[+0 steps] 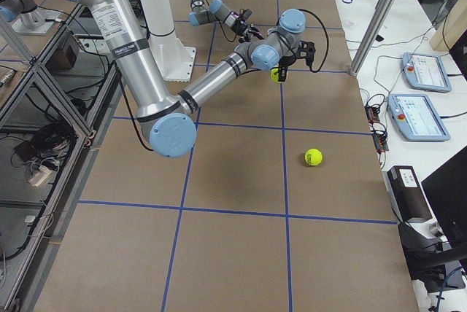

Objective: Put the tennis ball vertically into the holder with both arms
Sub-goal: 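Lift the ball with the right gripper while the left gripper grasps the can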

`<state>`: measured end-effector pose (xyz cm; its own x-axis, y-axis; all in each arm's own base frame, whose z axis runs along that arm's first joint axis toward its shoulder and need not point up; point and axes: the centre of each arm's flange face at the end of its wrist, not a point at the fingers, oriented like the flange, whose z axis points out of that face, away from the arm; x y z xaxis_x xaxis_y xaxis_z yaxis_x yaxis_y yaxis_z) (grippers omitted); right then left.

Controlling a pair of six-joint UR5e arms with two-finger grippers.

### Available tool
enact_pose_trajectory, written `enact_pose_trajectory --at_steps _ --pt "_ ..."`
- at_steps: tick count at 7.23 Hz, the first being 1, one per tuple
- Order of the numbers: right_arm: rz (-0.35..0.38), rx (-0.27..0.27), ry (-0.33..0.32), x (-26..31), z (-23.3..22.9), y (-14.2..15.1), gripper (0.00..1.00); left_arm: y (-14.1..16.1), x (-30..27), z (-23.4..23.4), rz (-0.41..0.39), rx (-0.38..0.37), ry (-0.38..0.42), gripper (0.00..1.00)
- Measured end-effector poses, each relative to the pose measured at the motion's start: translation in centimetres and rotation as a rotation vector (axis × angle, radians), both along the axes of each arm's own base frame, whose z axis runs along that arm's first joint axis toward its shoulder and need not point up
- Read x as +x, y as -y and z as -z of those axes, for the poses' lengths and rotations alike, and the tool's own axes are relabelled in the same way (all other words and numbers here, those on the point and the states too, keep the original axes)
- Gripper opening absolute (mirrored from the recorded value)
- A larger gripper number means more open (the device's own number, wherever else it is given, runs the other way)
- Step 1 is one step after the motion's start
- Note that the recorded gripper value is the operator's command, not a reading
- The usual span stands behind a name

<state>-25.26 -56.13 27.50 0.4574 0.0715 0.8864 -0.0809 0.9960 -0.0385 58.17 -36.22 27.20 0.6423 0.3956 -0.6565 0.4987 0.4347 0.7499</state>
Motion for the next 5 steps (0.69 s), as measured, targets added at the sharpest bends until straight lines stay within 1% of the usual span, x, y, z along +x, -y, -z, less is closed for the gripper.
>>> enact_pose_trajectory --at_steps 2,5 --pt "-0.025 -0.03 0.025 -1.4 3.3 1.2 0.0 0.8 2.0 1.7 0.004 0.001 -0.004 0.99" --pt "-0.051 -0.049 0.055 -2.2 6.8 1.9 0.0 3.2 1.6 1.9 0.04 -0.002 0.006 0.99"
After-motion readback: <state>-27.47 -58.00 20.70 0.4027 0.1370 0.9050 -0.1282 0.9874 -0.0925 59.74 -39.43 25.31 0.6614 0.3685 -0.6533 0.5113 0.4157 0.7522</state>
